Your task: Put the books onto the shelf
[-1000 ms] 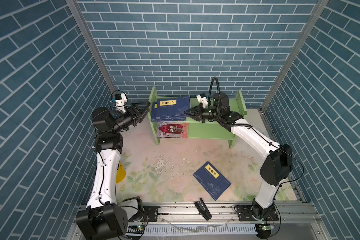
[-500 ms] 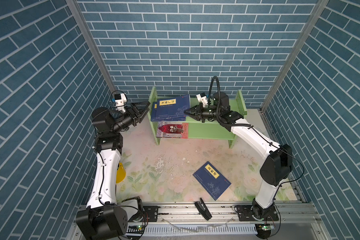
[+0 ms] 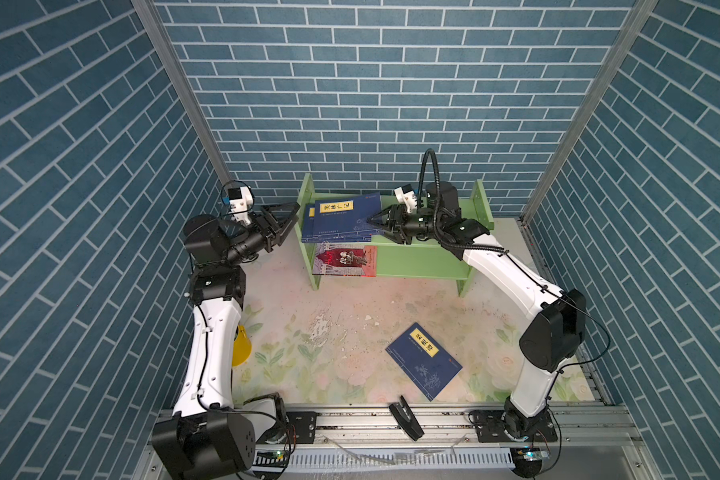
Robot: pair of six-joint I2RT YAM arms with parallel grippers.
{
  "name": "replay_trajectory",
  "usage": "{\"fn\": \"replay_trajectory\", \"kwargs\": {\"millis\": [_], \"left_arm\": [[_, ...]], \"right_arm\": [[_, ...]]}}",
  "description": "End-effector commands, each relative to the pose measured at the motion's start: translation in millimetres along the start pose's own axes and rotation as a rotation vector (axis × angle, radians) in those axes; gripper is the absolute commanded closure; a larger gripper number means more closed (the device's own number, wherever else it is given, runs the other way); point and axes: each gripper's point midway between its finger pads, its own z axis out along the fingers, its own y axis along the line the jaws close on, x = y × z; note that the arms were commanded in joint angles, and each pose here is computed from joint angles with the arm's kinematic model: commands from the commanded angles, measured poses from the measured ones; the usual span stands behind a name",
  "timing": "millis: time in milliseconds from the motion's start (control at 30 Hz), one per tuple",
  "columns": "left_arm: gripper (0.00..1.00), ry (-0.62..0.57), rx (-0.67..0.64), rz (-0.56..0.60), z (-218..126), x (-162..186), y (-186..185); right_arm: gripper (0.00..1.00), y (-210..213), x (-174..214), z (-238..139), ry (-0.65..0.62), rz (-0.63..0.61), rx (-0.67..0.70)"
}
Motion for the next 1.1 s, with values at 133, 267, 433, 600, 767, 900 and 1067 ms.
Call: {"fn": "replay_trajectory", "kwargs": {"millis": [133, 267, 433, 600, 767, 900, 1067], "left_arm": [[0.38, 0.009, -0.005, 0.054, -0.7, 4.6, -2.5], [0.38, 0.019, -0.020, 0.082, -1.0, 6.2, -0.3], [0.38, 0.036, -0.038, 0.126, -1.1, 8.0, 0.6], [0.38, 0.051, -0.051, 0.167, -2.2, 10.0, -0.5], [0.37, 0.064, -0.071, 0.197, -2.5, 12.2, 4.6], [0.37, 0.079, -0.086, 0.173, -1.6, 15.7, 14.8], [0.37, 0.085, -0.088, 0.173, -2.2, 18.9, 19.0]], "right_arm": [[0.40, -22.7, -4.4, -7.5, -0.024, -0.059, 0.184], [0.39, -29.6, -9.0, -12.2, -0.037, -0.089, 0.249], [0.39, -29.2, -15.6, -13.5, -0.047, -0.124, 0.285], [0.39, -24.0, -23.4, -15.5, -0.063, -0.163, 0.303], [0.40, -18.0, -26.6, -11.1, -0.055, -0.183, 0.281], [0.43, -17.9, -26.5, -5.0, -0.036, -0.174, 0.264], [0.44, -17.2, -26.8, -1.4, -0.025, -0.165, 0.257]]}}
